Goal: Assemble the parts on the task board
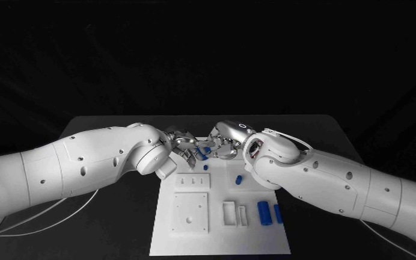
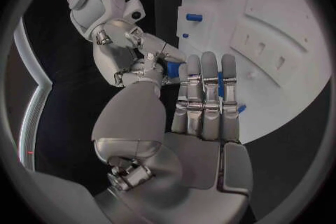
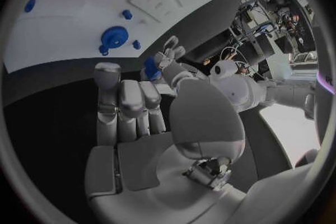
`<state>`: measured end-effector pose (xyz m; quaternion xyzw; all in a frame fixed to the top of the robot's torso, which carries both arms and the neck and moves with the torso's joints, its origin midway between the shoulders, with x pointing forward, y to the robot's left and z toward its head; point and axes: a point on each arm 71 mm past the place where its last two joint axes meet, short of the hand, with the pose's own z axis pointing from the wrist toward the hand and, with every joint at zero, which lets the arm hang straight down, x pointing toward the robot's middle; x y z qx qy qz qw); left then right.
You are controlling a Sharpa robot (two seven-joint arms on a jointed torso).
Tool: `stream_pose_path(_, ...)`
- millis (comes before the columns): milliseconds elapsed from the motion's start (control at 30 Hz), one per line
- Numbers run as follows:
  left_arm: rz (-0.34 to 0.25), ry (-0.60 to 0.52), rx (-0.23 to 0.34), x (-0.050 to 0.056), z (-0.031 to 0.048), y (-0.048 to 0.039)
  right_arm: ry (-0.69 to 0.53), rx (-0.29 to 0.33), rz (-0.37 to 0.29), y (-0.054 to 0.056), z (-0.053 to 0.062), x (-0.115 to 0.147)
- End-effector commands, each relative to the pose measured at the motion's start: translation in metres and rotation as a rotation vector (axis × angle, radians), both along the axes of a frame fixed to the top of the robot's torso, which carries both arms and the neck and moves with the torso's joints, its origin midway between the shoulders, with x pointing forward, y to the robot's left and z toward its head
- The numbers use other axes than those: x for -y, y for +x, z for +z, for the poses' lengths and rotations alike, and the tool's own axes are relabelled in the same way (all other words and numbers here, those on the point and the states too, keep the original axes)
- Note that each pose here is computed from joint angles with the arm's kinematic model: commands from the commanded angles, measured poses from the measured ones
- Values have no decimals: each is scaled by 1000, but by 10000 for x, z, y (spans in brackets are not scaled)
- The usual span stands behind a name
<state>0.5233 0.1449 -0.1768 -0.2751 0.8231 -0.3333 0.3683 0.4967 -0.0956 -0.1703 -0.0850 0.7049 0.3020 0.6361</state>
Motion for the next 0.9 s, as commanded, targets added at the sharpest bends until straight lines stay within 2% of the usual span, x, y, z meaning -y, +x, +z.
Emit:
stream_pose_path(33,-15,38,-10,18,-4,-3,-14,-3,16,-24,-5,-33)
stream_pose_path(400,-7,76,-10,10,-13,5,-20,-5,12,-30,-8,-38)
stream_pose_path(900,-22,59,-15,44,-11,-11,-34,-15,10,-22,-42,-57)
